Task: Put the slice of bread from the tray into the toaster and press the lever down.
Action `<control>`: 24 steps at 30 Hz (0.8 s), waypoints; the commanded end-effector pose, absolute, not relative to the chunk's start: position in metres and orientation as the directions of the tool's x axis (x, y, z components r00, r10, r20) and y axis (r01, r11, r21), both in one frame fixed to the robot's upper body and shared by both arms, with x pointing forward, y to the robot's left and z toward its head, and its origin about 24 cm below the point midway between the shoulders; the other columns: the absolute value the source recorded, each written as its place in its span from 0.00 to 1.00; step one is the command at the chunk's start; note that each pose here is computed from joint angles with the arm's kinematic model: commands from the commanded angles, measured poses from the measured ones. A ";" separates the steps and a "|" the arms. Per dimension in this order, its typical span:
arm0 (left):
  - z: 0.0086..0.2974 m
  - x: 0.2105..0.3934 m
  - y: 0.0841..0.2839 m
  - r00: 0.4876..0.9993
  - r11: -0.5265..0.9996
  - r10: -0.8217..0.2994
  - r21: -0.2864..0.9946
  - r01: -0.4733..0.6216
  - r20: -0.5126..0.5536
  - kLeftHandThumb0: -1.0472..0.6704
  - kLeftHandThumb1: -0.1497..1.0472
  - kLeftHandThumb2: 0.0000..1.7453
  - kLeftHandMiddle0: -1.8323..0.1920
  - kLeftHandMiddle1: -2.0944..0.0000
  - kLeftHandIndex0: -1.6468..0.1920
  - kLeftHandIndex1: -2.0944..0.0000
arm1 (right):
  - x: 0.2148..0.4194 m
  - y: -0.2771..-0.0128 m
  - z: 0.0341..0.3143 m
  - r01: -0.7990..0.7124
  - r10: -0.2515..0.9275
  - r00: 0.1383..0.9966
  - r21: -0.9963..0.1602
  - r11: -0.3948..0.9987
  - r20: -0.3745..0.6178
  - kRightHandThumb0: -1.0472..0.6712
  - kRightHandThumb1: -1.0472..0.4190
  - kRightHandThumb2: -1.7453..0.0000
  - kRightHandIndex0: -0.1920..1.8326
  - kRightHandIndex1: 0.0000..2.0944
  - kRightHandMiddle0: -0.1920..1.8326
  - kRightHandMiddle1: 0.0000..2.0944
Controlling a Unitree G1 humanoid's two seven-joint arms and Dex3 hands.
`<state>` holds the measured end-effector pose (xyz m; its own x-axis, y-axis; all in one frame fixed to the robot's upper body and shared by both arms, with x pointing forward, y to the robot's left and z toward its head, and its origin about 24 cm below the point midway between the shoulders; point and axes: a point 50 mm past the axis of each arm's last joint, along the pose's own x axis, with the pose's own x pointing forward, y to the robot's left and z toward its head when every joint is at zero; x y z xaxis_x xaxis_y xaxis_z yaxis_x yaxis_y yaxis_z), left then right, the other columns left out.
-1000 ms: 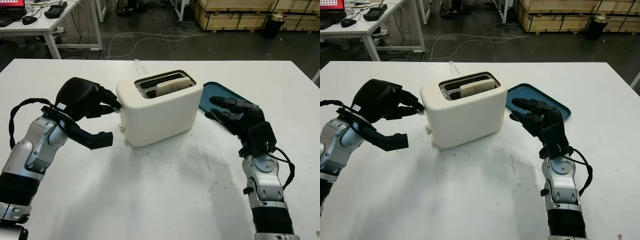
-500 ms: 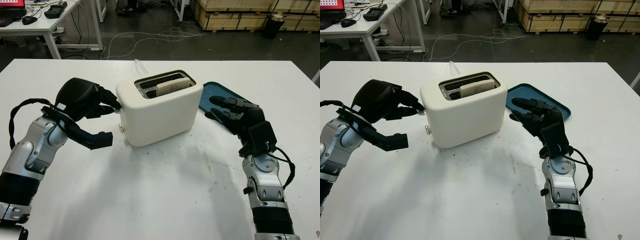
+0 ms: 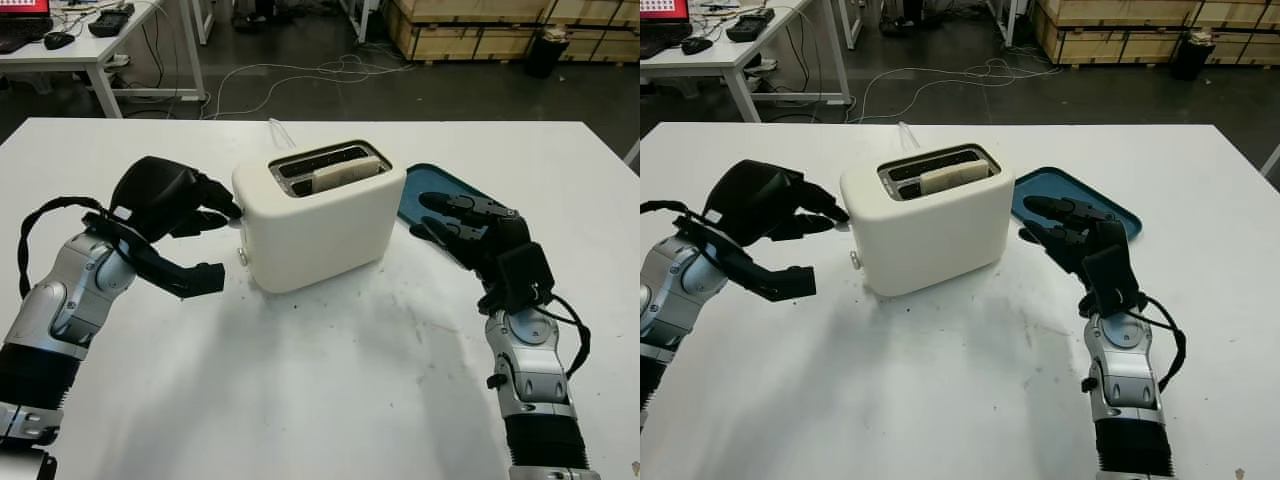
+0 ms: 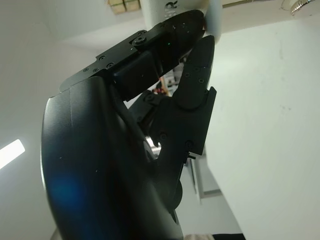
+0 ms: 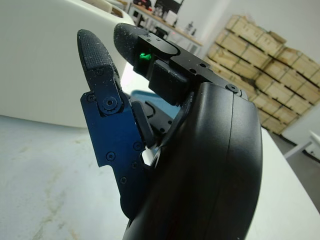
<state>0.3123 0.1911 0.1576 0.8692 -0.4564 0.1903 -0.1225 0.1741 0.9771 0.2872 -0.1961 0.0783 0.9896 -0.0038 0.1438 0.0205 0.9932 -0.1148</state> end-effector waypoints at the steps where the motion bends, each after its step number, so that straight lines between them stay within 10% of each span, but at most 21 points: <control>1: 0.157 0.314 0.187 0.861 0.152 -0.483 0.984 -0.095 0.158 0.42 0.84 0.00 0.46 0.23 0.16 0.97 | 0.287 -0.197 0.080 0.020 -0.005 0.990 -0.107 0.994 0.141 0.28 0.14 1.00 0.68 0.12 0.67 0.00; 7: 0.148 0.318 0.181 0.865 0.130 -0.499 0.991 0.012 0.056 0.46 0.82 0.00 0.49 0.18 0.18 0.97 | 0.287 -0.197 0.081 0.011 0.005 0.989 -0.106 0.994 0.150 0.28 0.14 1.00 0.67 0.12 0.67 0.00; 16: 0.047 0.299 0.148 0.841 0.076 -0.487 0.947 0.312 -0.238 0.45 0.81 0.00 0.52 0.25 0.18 0.98 | 0.288 -0.199 0.083 -0.002 0.021 0.988 -0.125 0.992 0.150 0.28 0.14 1.00 0.67 0.14 0.67 0.00; 24: 0.014 0.289 0.133 0.816 0.067 -0.460 0.903 0.424 -0.349 0.45 0.83 0.00 0.54 0.32 0.18 0.98 | 0.290 -0.198 0.083 -0.018 0.036 0.990 -0.135 0.991 0.139 0.29 0.14 1.00 0.66 0.14 0.67 0.00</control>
<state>0.3268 0.1657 0.0984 0.9233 -0.3837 -0.0152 0.0823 0.1591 0.9838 0.2874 -0.1979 0.0791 0.9904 0.0244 0.1357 -0.0067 0.9915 -0.1299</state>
